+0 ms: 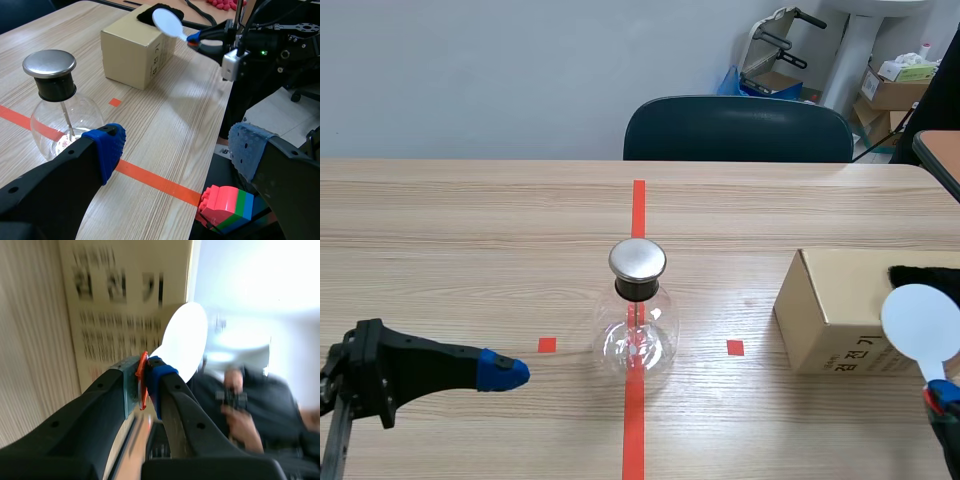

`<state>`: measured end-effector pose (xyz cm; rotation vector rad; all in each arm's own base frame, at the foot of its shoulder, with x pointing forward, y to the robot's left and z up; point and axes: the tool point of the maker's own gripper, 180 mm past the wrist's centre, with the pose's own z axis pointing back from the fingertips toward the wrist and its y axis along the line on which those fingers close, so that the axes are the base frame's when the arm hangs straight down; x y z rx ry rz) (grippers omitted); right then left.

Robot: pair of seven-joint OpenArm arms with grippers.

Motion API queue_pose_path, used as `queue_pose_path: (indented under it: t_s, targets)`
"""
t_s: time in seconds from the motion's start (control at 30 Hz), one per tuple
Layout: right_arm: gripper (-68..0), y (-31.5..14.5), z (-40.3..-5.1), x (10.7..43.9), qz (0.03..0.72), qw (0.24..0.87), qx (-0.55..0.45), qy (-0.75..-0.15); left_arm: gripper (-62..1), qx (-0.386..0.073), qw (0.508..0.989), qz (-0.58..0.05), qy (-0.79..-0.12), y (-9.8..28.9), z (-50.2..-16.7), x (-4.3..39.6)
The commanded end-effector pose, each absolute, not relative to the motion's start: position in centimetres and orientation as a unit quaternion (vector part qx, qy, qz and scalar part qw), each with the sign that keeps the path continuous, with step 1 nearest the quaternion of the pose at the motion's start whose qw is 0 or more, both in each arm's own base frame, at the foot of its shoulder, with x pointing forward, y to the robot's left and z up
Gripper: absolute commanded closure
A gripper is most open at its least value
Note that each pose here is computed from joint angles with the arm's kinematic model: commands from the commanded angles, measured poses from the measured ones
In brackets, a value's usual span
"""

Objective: Do the electroscope experiment

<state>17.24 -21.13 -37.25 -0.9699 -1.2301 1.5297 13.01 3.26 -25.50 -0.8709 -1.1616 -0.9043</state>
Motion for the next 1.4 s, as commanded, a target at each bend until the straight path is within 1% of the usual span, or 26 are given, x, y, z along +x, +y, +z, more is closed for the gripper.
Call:
queue_pose_path:
  t_s: [0.0, 0.07, 0.17, 0.27, 0.33, 0.47, 0.57, 0.67, 0.83, 1.1, 1.17, 1.23, 1.3, 1.37]
  targets:
    - [-1.0, -21.7, -36.3, 17.7, 0.62, 0.439, -0.419, -0.498, -45.2, -0.395, 0.644, -0.392, -0.524, 2.7, -24.4, 13.1]
    - [-1.0, -23.0, -36.1, 17.9, 0.601, 0.458, -0.442, -0.483, -45.2, -0.395, 0.644, -0.392, -0.524, 2.7, -24.4, 13.1]
    - [-1.0, -26.0, -35.8, 18.2, 0.562, 0.497, -0.49, -0.444, -45.2, -0.395, 0.644, -0.392, -0.524, 2.7, -24.4, 13.1]
    - [-1.0, -27.4, -35.6, 18.2, 0.543, 0.513, -0.511, -0.424, -45.2, -0.395, 0.644, -0.392, -0.524, 2.7, -24.4, 13.1]
    - [-1.0, -27.0, -35.7, 18.2, 0.55, 0.508, -0.505, -0.43, -45.2, -0.395, 0.645, -0.393, -0.524, 2.7, -24.5, 13.1]
    - [-1.0, -24.4, -36.0, 18.1, 0.586, 0.476, -0.464, -0.464, -45.2, -0.394, 0.645, -0.393, -0.523, 2.7, -24.5, 13.1]
    - [-1.0, -23.3, -36.1, 18.0, 0.6, 0.461, -0.445, -0.479, -45.2, -0.394, 0.645, -0.393, -0.523, 2.7, -24.5, 13.1]
    - [-1.0, -23.6, -36.1, 18.0, 0.596, 0.465, -0.451, -0.475, -45.2, -0.393, 0.647, -0.394, -0.522, 2.7, -24.6, 13.1]
    - [-1.0, -25.5, -35.9, 18.2, 0.571, 0.489, -0.481, -0.45, -45.2, -0.393, 0.647, -0.394, -0.521, 2.8, -24.6, 13.1]
    - [-1.0, -25.4, -35.9, 18.2, 0.573, 0.489, -0.481, -0.449, -45.1, -0.393, 0.647, -0.394, -0.521, 2.7, -24.6, 13.1]
    - [-1.0, -25.5, -35.9, 18.2, 0.572, 0.489, -0.481, -0.449, -43.7, -0.393, 0.647, -0.394, -0.521, 2.7, -24.6, 13.1]
    - [-1.0, -25.6, -35.9, 18.2, 0.57, 0.491, -0.484, -0.447, -41.0, -0.391, 0.647, -0.392, -0.524, 2.7, -24.6, 13.2]
    - [-1.0, -25.6, -35.9, 18.2, 0.57, 0.491, -0.484, -0.447, -36.5, -0.379, 0.649, -0.387, -0.534, 2.7, -24.6, 13.7]
    - [-1.1, -25.6, -35.9, 18.2, 0.57, 0.491, -0.483, -0.447, -29.4, -0.366, 0.653, -0.384, -0.541, 2.6, -24.9, 14.0]
